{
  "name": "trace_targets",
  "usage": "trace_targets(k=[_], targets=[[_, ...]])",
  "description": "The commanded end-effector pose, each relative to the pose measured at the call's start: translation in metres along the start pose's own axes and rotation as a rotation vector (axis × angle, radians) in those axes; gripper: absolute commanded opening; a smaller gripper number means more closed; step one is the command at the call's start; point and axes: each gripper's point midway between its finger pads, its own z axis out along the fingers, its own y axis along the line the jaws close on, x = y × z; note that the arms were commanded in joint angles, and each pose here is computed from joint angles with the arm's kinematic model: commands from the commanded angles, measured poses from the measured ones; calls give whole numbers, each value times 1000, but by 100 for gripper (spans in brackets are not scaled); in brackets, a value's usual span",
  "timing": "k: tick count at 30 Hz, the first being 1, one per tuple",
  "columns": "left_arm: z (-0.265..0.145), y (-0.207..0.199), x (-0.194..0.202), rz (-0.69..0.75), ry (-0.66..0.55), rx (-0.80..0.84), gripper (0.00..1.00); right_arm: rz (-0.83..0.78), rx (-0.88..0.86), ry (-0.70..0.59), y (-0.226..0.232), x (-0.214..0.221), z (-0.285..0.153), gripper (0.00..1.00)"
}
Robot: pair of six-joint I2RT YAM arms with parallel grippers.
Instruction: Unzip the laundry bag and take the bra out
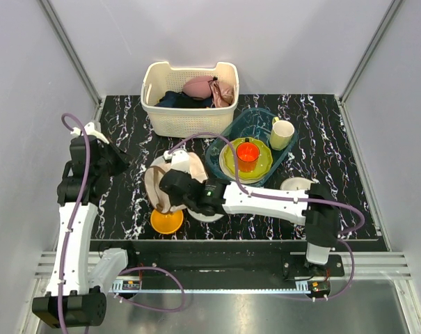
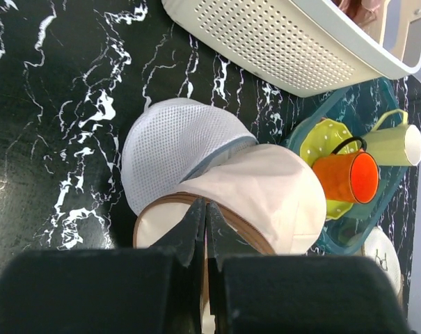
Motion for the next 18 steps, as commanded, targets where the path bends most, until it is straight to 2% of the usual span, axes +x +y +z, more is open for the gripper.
trace_targets(k=[1,2,3,5,6,7,8,9,12,13,18], targets=[[4,-13,5,21,16,101,0,39,-3,-186,-11,-71,-47,0],[2,-22,11,29,45,163,0,38,-3,-189,-18,-77,-53,0],[2,-30,10,38,42,208,0,32,-87,-166,-14,-84,-71,0],[-1,-42,18,46,77,292,1,79,-109,-125,-42,-98,-77,0],[-2,-47,16,58,69,324,8,72,-253,-58,-33,-94,-95,0],[-3,-49,18,61,74,344,15,114,-251,-53,-58,-107,-93,0],[-6,-55,22,67,91,381,23,127,-293,-38,-63,-109,-98,0],[-7,-59,22,77,93,410,41,120,-392,3,-62,-105,-111,0],[-14,-73,29,93,138,513,81,158,-473,29,-83,-112,-122,0],[-16,-77,31,93,146,542,98,164,-493,36,-84,-112,-124,0],[-25,-91,45,82,214,683,99,145,-676,97,-75,-109,-135,0]])
